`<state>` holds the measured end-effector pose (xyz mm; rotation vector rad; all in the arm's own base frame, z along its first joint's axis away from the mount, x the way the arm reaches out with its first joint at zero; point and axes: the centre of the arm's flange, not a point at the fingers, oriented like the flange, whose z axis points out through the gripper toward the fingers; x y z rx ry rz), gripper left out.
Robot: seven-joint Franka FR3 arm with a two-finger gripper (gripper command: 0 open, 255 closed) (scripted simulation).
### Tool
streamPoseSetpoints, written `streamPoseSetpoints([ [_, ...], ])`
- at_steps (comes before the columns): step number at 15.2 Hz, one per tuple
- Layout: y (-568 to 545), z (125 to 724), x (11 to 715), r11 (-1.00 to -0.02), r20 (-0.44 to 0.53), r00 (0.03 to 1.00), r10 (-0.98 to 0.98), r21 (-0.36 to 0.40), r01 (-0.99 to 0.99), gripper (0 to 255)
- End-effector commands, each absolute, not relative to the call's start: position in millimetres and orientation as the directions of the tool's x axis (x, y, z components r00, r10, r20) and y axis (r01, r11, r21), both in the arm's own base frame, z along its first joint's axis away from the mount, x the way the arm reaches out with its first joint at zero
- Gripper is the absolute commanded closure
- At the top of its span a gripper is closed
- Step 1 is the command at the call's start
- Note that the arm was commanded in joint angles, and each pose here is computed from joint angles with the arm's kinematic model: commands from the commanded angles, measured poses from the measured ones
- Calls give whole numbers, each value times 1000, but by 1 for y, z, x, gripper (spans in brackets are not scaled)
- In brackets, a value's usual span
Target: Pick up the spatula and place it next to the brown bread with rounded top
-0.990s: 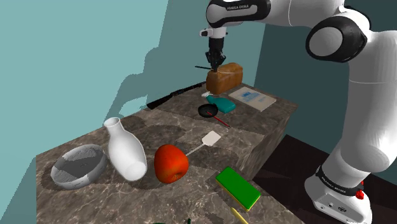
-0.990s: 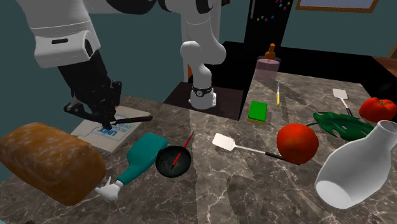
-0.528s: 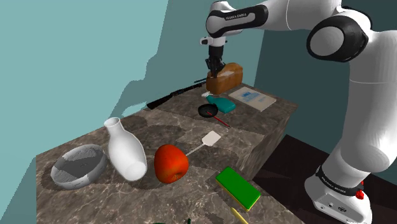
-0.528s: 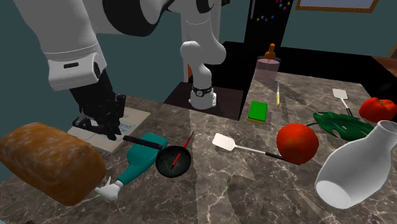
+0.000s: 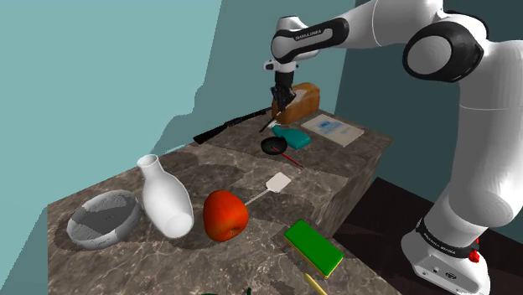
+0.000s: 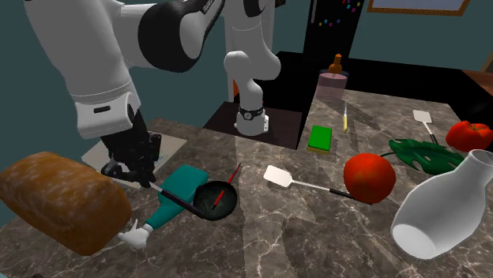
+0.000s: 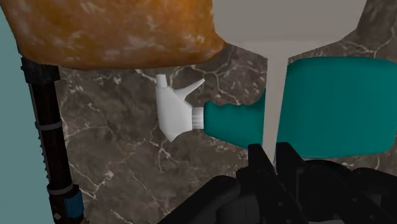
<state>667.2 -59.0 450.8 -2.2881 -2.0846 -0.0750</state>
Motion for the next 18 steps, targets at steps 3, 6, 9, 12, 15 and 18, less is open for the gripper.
streamPoseSetpoints([
  [3,-60,429,667,-93,66,93,993,0,996,255],
  [6,-60,413,667,-93,66,93,993,0,996,255],
  [9,-60,398,667,-93,66,93,993,0,996,255],
  [12,-60,382,667,-93,66,93,993,0,996,255],
  [15,-60,366,667,-93,66,93,993,0,996,255],
  [18,-60,351,667,-93,66,93,993,0,996,255],
])
